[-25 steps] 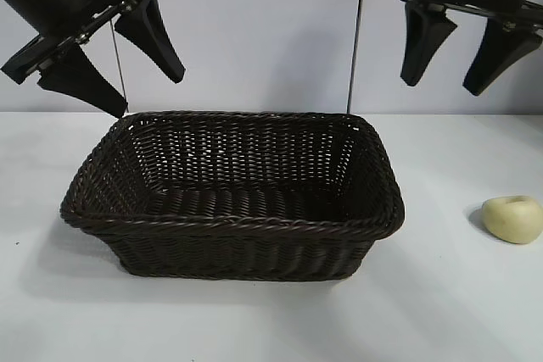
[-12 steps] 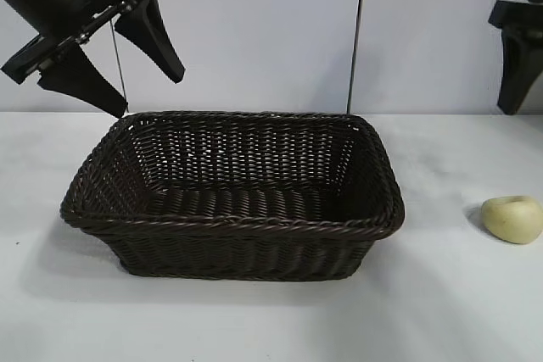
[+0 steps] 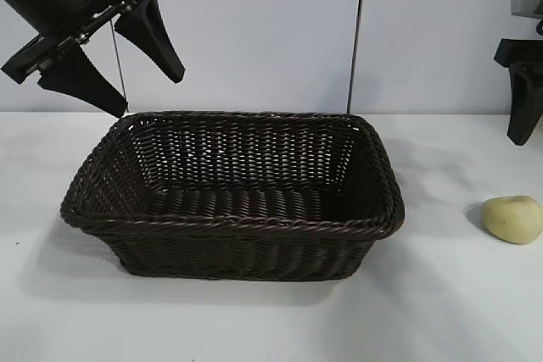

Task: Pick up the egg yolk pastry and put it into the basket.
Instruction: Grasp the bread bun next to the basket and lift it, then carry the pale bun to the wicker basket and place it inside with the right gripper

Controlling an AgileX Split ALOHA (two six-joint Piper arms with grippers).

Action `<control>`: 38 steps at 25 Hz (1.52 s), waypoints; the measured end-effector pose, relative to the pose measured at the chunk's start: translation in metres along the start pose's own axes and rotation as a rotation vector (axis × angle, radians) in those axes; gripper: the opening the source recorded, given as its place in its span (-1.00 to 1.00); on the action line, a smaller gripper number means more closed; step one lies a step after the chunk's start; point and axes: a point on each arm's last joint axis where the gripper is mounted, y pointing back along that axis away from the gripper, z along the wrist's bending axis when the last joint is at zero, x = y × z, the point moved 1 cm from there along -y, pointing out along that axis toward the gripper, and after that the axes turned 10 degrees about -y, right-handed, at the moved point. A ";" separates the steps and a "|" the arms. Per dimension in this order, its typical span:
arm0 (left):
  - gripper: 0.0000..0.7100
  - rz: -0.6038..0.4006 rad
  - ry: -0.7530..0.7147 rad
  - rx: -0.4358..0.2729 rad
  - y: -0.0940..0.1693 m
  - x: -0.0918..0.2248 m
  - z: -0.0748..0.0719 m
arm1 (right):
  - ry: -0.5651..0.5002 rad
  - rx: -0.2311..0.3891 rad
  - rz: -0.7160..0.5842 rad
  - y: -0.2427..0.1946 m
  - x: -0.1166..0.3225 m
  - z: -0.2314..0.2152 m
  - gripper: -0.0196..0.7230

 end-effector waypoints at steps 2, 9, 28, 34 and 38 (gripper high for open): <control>0.43 0.000 -0.001 0.000 0.000 0.000 0.000 | -0.010 0.005 0.015 -0.013 -0.003 -0.001 0.51; 0.43 0.000 -0.001 0.000 0.000 0.000 0.000 | -0.034 0.023 0.062 -0.054 -0.010 -0.003 0.51; 0.43 0.000 -0.001 0.000 0.000 0.000 0.000 | -0.047 -0.004 -0.064 -0.013 -0.013 0.000 -0.86; 0.43 0.000 -0.001 0.001 0.000 0.000 0.000 | -0.036 -0.072 -0.139 0.037 -0.001 0.007 -0.86; 0.43 0.000 -0.001 0.001 0.000 0.000 0.000 | -0.027 -0.123 -0.175 0.065 0.010 0.011 -0.86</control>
